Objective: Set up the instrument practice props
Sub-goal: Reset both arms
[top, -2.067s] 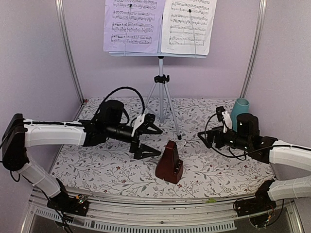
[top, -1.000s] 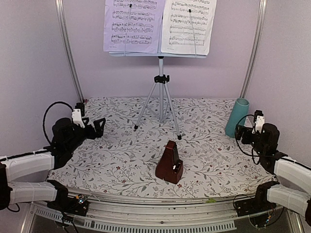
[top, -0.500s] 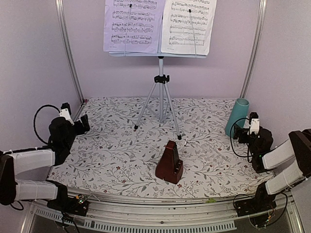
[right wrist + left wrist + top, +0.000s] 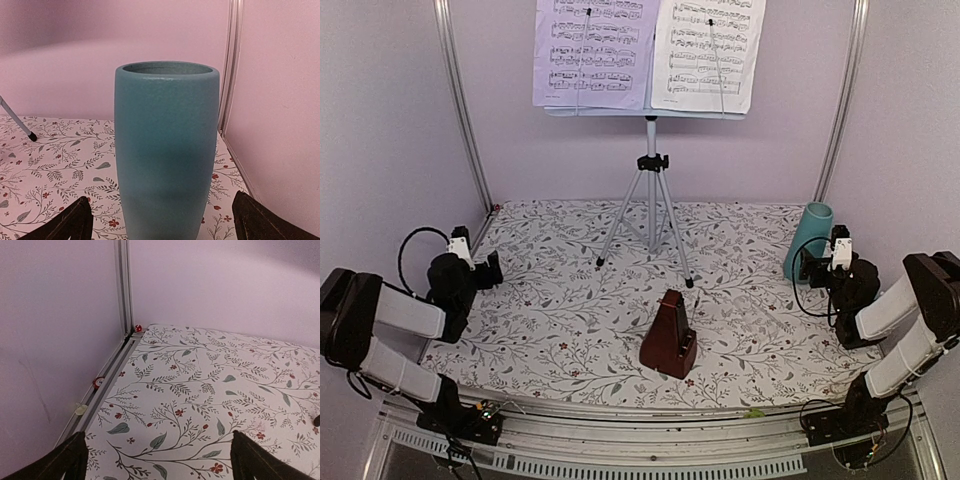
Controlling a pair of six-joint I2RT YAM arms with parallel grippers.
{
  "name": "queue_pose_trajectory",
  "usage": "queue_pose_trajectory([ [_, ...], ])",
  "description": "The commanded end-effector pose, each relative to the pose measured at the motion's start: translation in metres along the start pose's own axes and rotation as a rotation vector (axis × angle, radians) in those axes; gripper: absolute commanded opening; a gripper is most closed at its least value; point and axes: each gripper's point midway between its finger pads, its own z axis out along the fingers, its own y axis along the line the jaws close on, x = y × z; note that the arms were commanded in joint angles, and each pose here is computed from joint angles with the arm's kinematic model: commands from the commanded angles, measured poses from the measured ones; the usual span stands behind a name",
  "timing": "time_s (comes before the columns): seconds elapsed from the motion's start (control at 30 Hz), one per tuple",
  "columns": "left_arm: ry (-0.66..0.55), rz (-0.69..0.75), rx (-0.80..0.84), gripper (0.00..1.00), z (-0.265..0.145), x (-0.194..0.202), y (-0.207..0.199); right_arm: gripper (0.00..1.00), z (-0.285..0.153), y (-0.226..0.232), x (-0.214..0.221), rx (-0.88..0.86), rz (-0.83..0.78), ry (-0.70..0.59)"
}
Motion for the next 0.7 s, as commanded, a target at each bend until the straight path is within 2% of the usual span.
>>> queue_pose_trajectory([
  [0.0, -0.138, 0.036, 0.037, 0.99, 0.003, -0.036, -0.004, 0.99, 0.003, 0.0, -0.009, -0.008, 0.002, -0.035],
  [0.13, -0.155, 0.05, 0.077, 0.99, -0.006, -0.035, -0.009, 0.99, 0.003, 0.0, -0.009, -0.009, 0.003, -0.035],
  [0.37, -0.283, 0.064, 0.08, 0.99, -0.017, -0.037, -0.003, 0.99, 0.003, 0.0, -0.009, -0.009, 0.003, -0.034],
  [0.67, -0.191, 0.084, 0.177, 0.99, 0.008, -0.024, -0.016, 0.99, 0.003, 0.0, -0.009, -0.008, 0.003, -0.034],
])
